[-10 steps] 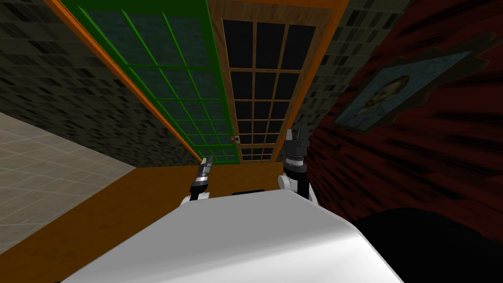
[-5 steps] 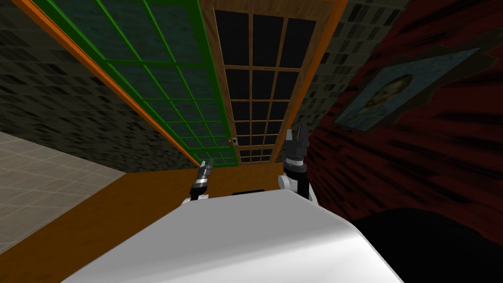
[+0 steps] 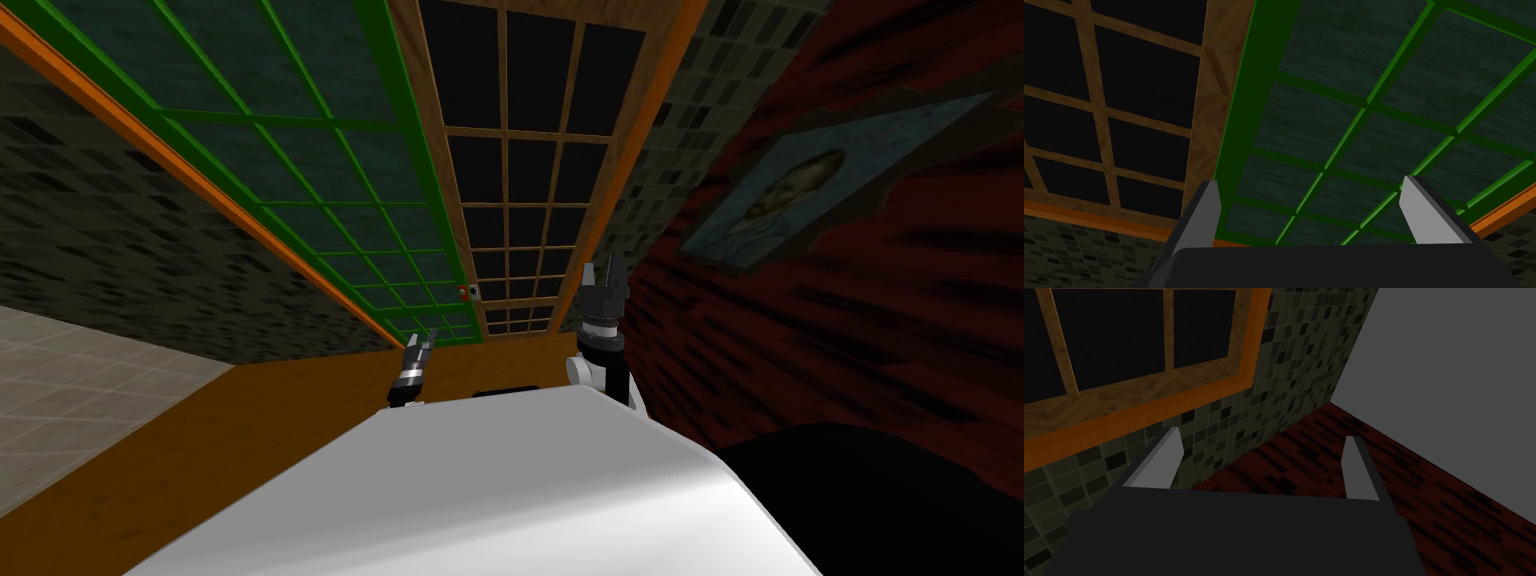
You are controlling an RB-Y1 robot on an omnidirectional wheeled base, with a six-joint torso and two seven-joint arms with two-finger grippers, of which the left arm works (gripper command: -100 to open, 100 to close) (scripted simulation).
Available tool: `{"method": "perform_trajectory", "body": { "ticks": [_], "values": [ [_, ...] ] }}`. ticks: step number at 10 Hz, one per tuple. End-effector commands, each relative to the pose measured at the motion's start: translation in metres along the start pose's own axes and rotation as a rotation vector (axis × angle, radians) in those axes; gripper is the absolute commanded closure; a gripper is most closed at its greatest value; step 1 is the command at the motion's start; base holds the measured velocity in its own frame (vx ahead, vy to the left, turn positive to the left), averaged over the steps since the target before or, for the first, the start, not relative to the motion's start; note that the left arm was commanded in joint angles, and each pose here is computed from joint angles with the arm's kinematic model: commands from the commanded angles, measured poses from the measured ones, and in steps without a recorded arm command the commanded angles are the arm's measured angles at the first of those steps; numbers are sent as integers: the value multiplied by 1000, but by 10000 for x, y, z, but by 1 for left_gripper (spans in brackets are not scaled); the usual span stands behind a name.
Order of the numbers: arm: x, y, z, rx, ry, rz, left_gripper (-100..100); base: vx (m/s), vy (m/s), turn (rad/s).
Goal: Pull the door open
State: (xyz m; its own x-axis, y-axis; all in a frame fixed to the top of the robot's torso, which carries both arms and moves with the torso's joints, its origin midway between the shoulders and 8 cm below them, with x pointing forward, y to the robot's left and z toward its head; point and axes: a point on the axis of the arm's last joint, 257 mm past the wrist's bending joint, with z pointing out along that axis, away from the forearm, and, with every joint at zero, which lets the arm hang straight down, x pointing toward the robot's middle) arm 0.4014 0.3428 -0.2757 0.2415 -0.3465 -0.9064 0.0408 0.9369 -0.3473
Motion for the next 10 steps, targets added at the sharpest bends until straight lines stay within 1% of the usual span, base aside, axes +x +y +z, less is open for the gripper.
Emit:
{"method": "perform_trajectory", "body": {
  "ticks": [1, 10],
  "values": [
    [85, 49, -22, -14, 19, 39, -100, 108, -3, -56],
    [525, 350, -255, -72, 116, 209, -100, 104, -4, -50]
  ]
}}
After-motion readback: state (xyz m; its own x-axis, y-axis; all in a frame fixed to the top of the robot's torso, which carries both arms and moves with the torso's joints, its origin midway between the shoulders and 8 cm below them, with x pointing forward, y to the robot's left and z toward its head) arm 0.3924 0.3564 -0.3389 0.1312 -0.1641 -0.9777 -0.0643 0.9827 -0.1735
